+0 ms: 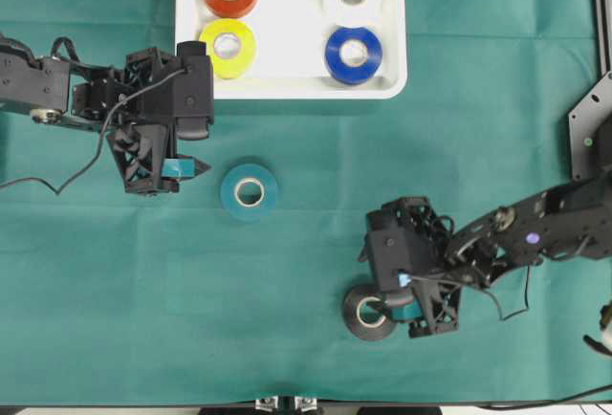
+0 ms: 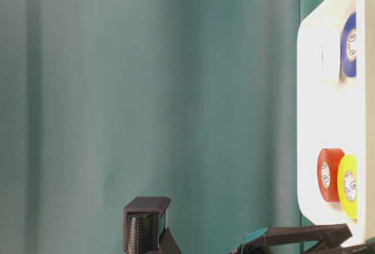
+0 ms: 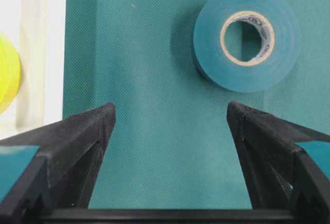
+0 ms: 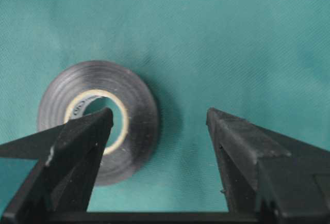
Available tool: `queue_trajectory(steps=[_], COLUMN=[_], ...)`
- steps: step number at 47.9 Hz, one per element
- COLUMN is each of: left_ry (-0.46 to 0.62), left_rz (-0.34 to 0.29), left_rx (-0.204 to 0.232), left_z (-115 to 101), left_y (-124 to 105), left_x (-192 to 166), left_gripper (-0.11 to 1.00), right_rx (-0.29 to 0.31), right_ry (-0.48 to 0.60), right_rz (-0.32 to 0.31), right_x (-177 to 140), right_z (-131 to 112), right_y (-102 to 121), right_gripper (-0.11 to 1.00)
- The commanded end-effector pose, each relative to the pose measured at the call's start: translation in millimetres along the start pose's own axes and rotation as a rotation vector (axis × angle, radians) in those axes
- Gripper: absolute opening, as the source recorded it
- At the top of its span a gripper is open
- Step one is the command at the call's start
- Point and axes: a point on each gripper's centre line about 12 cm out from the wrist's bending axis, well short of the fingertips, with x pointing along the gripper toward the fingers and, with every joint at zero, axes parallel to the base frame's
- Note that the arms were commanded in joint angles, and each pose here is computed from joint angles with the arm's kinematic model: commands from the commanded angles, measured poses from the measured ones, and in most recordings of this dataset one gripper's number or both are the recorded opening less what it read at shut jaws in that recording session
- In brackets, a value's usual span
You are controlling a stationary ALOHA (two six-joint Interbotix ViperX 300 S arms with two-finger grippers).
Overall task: Put the tape alternately from left to right into the white case.
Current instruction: 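Move the right gripper down onto the black roll, then grip the black roll through its hole with the right gripper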
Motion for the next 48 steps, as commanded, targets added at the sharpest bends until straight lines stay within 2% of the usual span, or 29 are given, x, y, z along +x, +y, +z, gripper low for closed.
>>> queue_trajectory(steps=[1,11,18,35,39,45,48], left_ry=[-0.032,-0.053,-0.051,-0.053,-0.056,-0.056,-0.058], left_rz=[-0.005,-0.01,-0.011,-0.011,-0.011,-0.011,-0.012], left_rx=[0.002,0.009,0.011,0.011,0.013,0.013,0.011], left_z=[6,9,8,9,9,10,10], left_y=[-2,-4,-5,-5,-5,-5,-5], left_x=[-3,-3,-3,-3,-3,-3,-4], left_gripper=[0.42,0.42,0.42,0.42,0.42,0.42,0.42], right_rx=[0.021,0.069,0.07,0.064,0.064,0.065,0.066], right_ry=[-0.013,0.008,0.022,0.067,0.067,0.053,0.043], right_rz=[0.015,0.004,-0.008,-0.094,-0.098,-0.089,-0.082], right_x=[1,9,15,18,18,13,10], right_z=[6,2,0,-3,-2,1,4], right_y=[9,7,7,-2,-2,0,2], right_gripper=[0.79,0.79,0.79,0.77,0.65,0.31,0.26])
